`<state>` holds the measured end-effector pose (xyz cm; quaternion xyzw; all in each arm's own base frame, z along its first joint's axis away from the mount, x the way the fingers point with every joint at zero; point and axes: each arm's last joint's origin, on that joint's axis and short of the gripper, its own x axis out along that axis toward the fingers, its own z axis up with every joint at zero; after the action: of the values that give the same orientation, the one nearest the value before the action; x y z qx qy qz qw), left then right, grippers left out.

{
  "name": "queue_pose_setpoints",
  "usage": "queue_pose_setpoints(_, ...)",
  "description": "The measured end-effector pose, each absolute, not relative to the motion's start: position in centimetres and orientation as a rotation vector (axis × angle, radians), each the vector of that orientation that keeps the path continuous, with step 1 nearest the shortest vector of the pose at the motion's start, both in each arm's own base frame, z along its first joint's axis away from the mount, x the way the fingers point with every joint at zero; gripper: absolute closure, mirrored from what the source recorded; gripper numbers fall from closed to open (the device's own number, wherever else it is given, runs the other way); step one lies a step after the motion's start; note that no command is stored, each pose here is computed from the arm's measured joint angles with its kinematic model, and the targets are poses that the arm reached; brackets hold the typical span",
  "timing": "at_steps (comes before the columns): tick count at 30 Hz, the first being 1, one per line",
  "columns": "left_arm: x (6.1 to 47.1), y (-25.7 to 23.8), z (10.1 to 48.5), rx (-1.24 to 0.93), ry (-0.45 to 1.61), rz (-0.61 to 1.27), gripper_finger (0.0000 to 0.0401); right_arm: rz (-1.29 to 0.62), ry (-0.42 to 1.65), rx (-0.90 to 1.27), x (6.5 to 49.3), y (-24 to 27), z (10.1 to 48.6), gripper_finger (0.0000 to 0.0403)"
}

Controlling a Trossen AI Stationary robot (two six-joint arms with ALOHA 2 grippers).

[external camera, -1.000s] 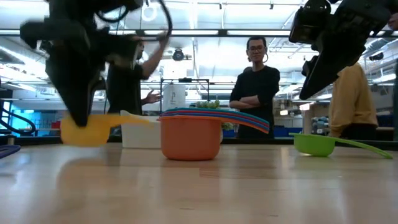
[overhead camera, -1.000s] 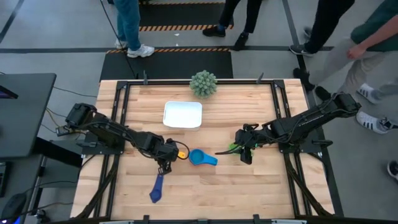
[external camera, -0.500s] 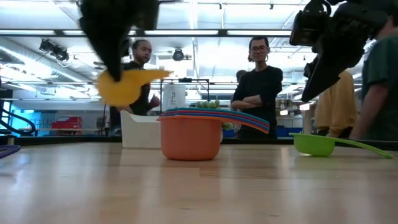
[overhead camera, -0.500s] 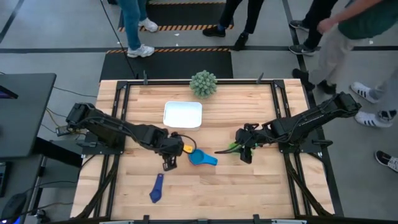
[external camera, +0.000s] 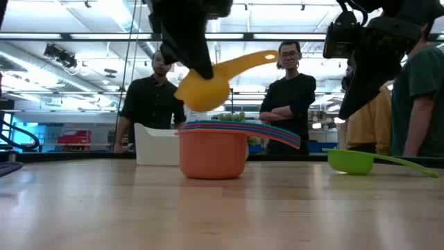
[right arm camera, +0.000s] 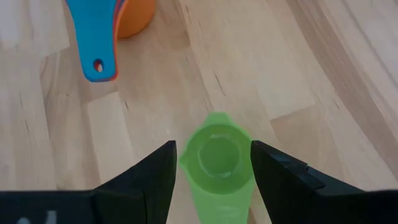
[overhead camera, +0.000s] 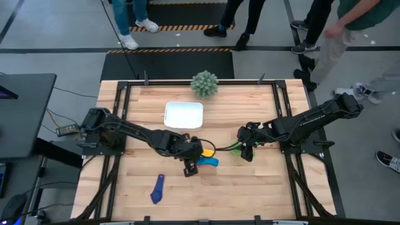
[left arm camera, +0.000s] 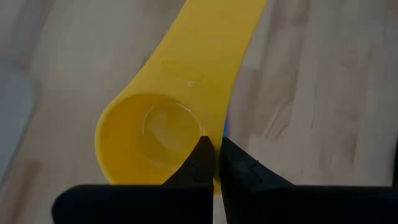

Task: Nest measuring cups in basket
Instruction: Stack the yellow measuring cup on top of the light blue measuring cup

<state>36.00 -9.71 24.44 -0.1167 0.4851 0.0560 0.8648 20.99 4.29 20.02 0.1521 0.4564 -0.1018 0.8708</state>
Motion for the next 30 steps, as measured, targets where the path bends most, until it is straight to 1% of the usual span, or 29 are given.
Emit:
queue_pose_setpoints(4, 37.3, -10.2, 23.5, -0.224, 1.041, 0.082, 0.0392, -0.219, 0.967, 0.319, 20.9, 4.3, 19.9, 0.0190)
queue_pose_setpoints(7, 37.7, -10.3, 22.6, -0.203, 1.063, 0.090, 0.0391, -0.220, 0.969, 0.319, 20.9, 4.3, 19.9, 0.0190)
queue_pose_setpoints(12, 38.0, -10.4, 21.6, -0.172, 1.090, 0.089, 0.0383, -0.227, 0.971, 0.330, 20.8, 4.3, 19.9, 0.0190)
queue_pose_setpoints(15, 38.1, -10.6, 21.2, -0.172, 1.101, 0.074, 0.0372, -0.223, 0.972, 0.333, 20.8, 4.3, 19.9, 0.0190)
queue_pose_setpoints(23, 37.4, -11.2, 21.9, -0.167, 1.113, 0.049, 0.0311, -0.215, 0.972, 0.329, 20.8, 4.4, 19.9, 0.0190)
queue_pose_setpoints(26, 37.0, -11.1, 22.6, -0.165, 1.110, 0.052, 0.0303, -0.201, 0.971, 0.306, 20.9, 4.4, 19.9, 0.0190)
queue_pose_setpoints(30, 36.7, -10.9, 23.5, -0.164, 1.083, 0.056, 0.0305, -0.187, 0.949, 0.300, 21.1, 4.4, 20.1, 0.0190)
